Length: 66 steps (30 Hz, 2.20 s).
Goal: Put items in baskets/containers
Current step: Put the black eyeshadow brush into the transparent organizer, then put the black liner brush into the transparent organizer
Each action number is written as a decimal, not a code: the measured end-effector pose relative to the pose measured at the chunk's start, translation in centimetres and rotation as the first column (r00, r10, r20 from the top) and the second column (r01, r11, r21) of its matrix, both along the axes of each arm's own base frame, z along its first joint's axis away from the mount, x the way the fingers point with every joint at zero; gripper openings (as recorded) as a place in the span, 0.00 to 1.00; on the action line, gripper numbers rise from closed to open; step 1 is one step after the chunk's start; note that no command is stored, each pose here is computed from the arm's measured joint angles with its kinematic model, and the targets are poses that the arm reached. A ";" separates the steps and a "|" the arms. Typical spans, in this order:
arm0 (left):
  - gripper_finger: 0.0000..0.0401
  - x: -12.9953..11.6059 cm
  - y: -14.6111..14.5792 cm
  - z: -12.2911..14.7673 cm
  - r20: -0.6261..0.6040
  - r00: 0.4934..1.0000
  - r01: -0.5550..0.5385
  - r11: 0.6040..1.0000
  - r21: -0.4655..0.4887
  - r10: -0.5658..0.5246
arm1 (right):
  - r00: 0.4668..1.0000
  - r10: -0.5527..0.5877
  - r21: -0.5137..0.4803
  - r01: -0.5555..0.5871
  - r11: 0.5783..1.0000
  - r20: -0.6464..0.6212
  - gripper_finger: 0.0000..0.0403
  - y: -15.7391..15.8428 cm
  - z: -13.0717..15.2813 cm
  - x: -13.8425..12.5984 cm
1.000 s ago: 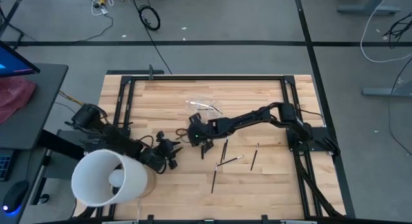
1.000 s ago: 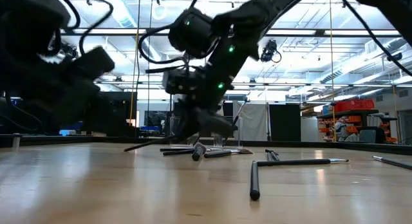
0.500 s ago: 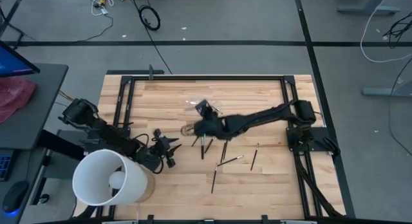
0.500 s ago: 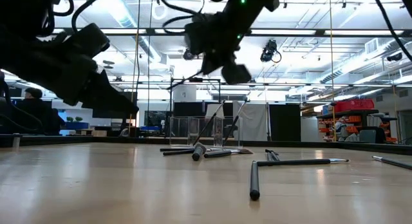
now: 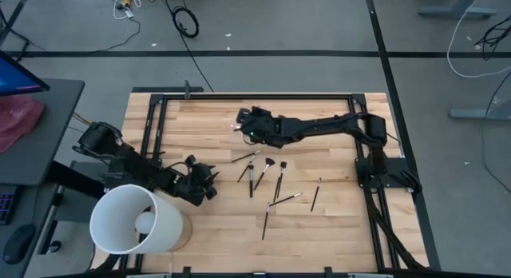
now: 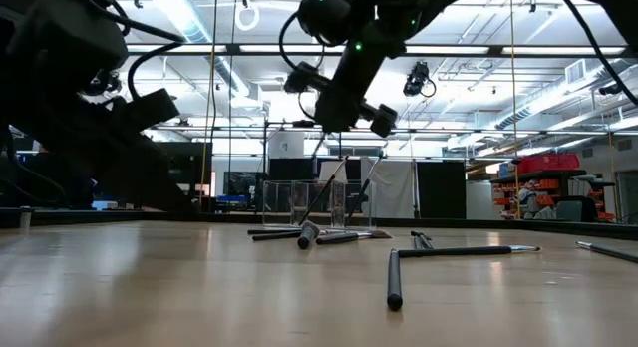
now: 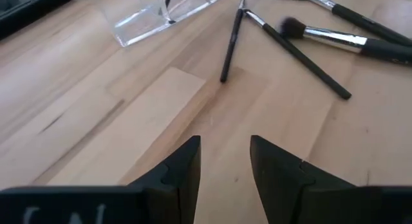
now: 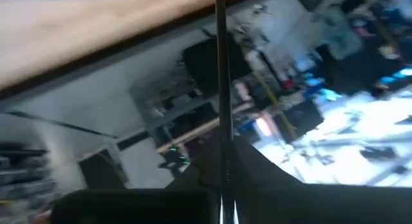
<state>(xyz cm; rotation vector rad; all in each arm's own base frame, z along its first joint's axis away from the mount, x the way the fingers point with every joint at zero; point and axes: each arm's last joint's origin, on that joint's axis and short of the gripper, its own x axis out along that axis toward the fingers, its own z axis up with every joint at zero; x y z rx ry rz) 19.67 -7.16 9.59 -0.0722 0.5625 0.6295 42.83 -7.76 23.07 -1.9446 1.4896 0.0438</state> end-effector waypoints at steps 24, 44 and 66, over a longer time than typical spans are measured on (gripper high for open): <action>0.34 0.0 0.0 -0.1 -0.008 1.000 0.006 1.000 -0.020 -0.006 | 0.987 0.161 0.142 -0.159 0.977 -0.003 0.12 -0.7 -1.3 0.6; 0.34 0.4 -0.2 0.4 0.074 0.997 -0.016 0.999 -0.041 0.019 | 0.818 -0.331 0.285 0.214 0.934 0.471 0.15 0.5 2.7 -1.9; 0.34 5.2 6.6 0.4 0.101 0.977 0.188 0.982 0.012 -0.189 | 0.448 -0.797 0.906 -0.316 0.283 0.405 0.14 5.7 3.1 -17.8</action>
